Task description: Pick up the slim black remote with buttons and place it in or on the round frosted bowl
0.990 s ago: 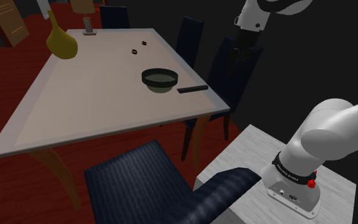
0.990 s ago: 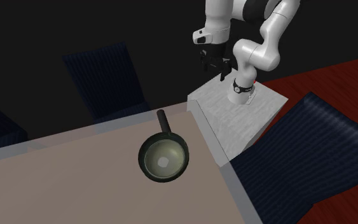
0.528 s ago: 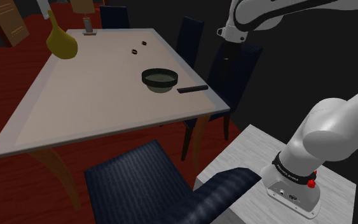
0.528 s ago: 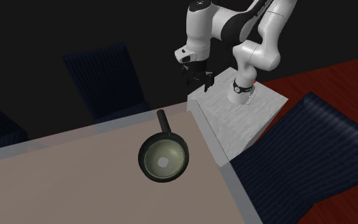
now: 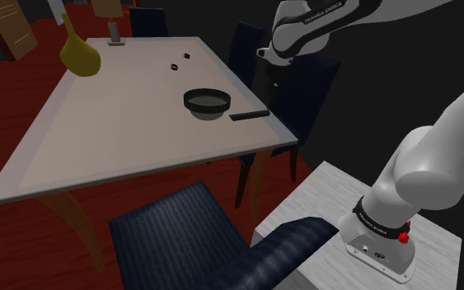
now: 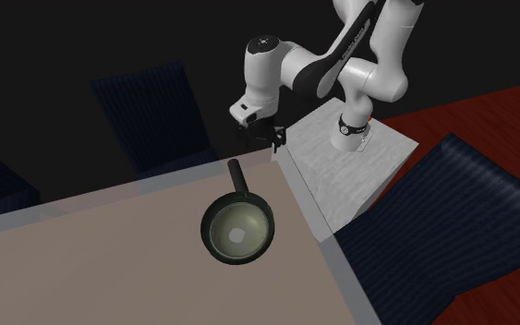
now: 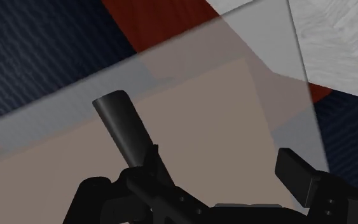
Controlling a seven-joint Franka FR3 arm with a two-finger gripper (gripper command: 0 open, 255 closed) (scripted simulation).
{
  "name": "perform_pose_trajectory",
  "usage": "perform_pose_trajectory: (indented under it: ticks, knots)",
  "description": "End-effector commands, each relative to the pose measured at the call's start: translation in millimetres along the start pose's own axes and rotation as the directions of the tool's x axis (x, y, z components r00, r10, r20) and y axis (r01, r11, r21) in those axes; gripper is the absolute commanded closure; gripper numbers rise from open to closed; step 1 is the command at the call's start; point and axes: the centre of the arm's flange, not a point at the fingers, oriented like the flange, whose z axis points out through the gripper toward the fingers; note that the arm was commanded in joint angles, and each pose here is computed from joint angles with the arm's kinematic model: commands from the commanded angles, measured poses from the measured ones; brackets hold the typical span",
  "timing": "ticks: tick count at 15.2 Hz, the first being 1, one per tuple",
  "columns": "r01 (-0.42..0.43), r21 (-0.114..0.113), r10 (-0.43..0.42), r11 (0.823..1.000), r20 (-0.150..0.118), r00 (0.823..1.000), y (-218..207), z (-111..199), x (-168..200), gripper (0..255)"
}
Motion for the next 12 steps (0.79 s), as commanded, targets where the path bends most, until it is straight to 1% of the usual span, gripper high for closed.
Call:
perform_pose_trajectory:
  ticks: [1,2,4,5,7,8,12]
  knots:
    - [0.094,-0.017,-0.094,0.995,0.001,0.996,12.9,14.0,17.7,0]
    - [0.137,-0.024,-0.137,0.990,0.002,0.991,18.6,20.9,26.5,0]
    - [0.223,-0.039,-0.223,0.974,0.005,0.975,28.8,34.5,44.9,0]
    - [0.266,-0.046,-0.266,0.963,0.007,0.964,33.4,41.3,54.5,0]
    - [0.349,-0.061,-0.349,0.935,0.011,0.937,41.5,54.7,74.1,0]
    - [0.370,-0.064,-0.370,0.927,0.013,0.929,43.3,58.2,79.4,0]
    - [0.370,-0.064,-0.370,0.927,0.013,0.929,44.7,79.3,79.6,0]
